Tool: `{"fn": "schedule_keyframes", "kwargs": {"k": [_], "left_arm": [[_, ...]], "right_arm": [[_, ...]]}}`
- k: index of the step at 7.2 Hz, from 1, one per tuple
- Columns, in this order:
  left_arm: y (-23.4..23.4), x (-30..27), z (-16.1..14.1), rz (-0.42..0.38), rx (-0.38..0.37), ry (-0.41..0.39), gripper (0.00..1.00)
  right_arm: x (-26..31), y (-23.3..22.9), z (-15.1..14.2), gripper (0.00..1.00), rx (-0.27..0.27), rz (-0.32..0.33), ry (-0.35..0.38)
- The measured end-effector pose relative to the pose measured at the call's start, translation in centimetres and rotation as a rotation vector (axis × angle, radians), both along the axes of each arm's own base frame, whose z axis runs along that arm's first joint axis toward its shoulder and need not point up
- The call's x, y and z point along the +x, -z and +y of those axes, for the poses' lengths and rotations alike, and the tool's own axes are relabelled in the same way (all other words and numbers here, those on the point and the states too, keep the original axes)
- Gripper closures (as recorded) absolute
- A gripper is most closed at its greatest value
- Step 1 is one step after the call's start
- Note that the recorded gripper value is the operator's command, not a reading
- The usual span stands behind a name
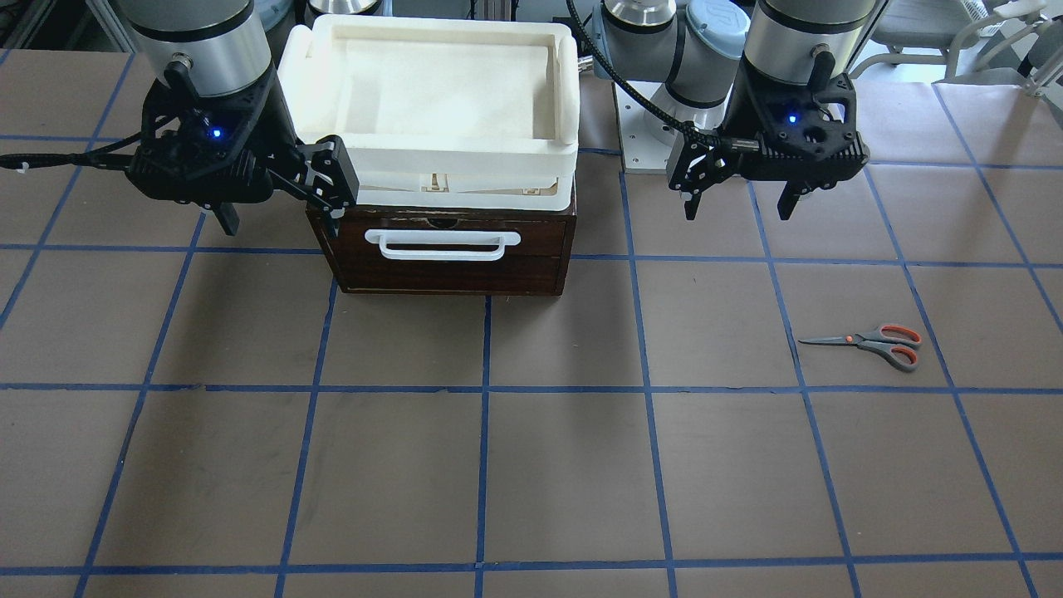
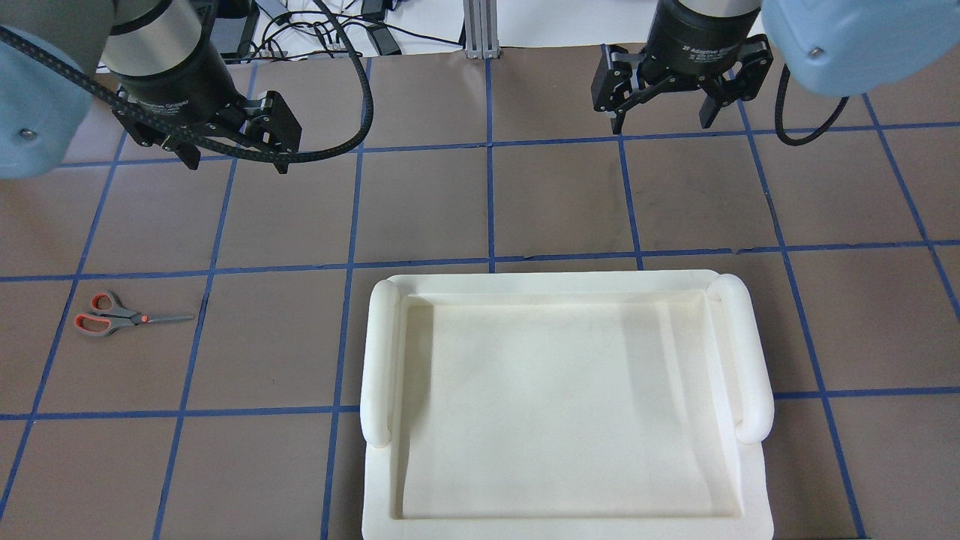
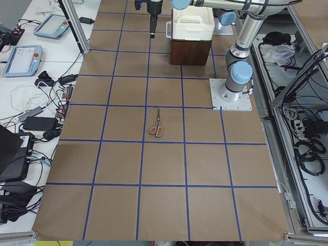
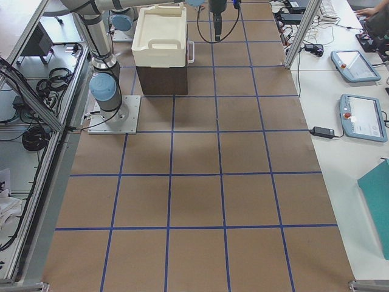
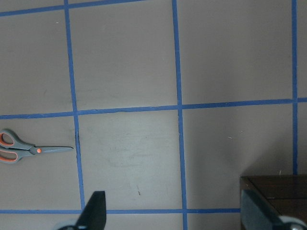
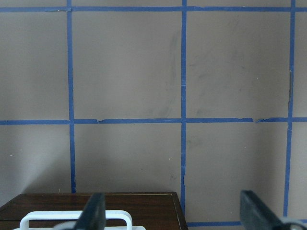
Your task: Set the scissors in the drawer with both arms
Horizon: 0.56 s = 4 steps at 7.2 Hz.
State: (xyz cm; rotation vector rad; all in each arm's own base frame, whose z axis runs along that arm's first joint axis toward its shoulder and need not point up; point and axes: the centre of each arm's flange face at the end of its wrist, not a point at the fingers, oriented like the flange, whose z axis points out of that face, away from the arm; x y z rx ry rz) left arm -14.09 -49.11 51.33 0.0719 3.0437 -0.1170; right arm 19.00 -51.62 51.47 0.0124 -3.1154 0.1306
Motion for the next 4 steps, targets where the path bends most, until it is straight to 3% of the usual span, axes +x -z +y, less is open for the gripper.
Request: {"fn": "schedule_keyframes", "kwargs": {"k": [4], "left_arm": [[-0.28,0.64,0.02,-0.004,-0.001,0.036,0.00]], "right_arm": [[0.11,0.06,-0.28,0.00,-0.005,-0.037,0.001]]}}
